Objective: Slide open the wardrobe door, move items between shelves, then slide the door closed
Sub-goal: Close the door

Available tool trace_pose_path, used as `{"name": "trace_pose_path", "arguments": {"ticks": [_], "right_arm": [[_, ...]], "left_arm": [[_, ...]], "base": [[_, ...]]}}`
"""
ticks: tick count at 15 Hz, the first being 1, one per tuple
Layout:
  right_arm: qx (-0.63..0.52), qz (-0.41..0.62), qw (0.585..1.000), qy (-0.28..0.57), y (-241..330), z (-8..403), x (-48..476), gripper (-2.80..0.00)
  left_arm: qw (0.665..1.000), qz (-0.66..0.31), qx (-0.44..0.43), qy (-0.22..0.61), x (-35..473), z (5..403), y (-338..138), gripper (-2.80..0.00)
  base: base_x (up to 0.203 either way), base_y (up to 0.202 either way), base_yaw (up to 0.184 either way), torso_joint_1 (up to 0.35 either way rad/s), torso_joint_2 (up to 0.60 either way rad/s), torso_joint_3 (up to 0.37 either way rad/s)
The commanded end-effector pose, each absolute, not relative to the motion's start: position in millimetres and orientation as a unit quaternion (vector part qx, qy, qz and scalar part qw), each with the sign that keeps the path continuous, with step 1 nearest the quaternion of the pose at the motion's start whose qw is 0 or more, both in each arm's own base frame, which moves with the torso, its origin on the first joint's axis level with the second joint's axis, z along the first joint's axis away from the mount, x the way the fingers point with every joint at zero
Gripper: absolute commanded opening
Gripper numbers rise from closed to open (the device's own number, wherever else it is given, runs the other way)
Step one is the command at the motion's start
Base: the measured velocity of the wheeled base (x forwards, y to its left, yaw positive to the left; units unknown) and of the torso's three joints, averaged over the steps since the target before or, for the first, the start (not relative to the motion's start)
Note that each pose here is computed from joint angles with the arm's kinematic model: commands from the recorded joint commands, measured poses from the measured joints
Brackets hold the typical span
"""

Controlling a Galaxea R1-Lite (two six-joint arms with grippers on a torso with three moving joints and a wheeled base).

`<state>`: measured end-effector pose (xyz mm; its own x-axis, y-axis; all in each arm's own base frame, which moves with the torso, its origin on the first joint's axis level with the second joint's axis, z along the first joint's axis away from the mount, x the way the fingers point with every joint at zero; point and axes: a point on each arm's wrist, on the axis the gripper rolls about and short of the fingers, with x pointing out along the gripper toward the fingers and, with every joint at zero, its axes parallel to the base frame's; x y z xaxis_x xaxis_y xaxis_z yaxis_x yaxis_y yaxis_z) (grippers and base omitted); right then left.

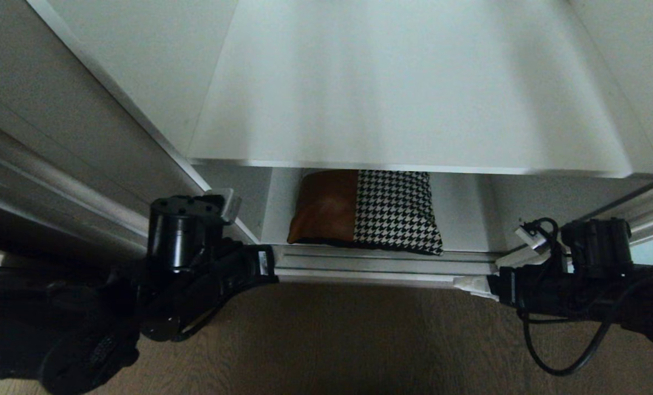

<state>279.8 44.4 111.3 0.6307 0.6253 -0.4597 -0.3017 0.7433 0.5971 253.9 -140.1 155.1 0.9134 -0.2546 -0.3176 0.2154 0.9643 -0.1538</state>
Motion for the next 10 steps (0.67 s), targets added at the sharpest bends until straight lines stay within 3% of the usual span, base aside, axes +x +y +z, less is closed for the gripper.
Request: {"name": "trace_pose_path", "arguments": {"ticks": [1, 10], "right_arm": [[0.237, 0.276, 0.873, 0.326, 44, 124, 254, -2.80], [0.226, 0.258, 0.894, 0.289, 32, 150, 154, -2.80]], "left_arm": [[0.978, -0.120, -0.062, 0.157, 229, 164, -126, -2.80], [0.996, 0.051, -0.005, 0.078, 156, 179, -66, -2.80]], "base": [[0.000, 0.000, 0.000, 0.000, 0.00, 0.000], [0.000, 0.000, 0.000, 0.000, 0.00, 0.000]]}}
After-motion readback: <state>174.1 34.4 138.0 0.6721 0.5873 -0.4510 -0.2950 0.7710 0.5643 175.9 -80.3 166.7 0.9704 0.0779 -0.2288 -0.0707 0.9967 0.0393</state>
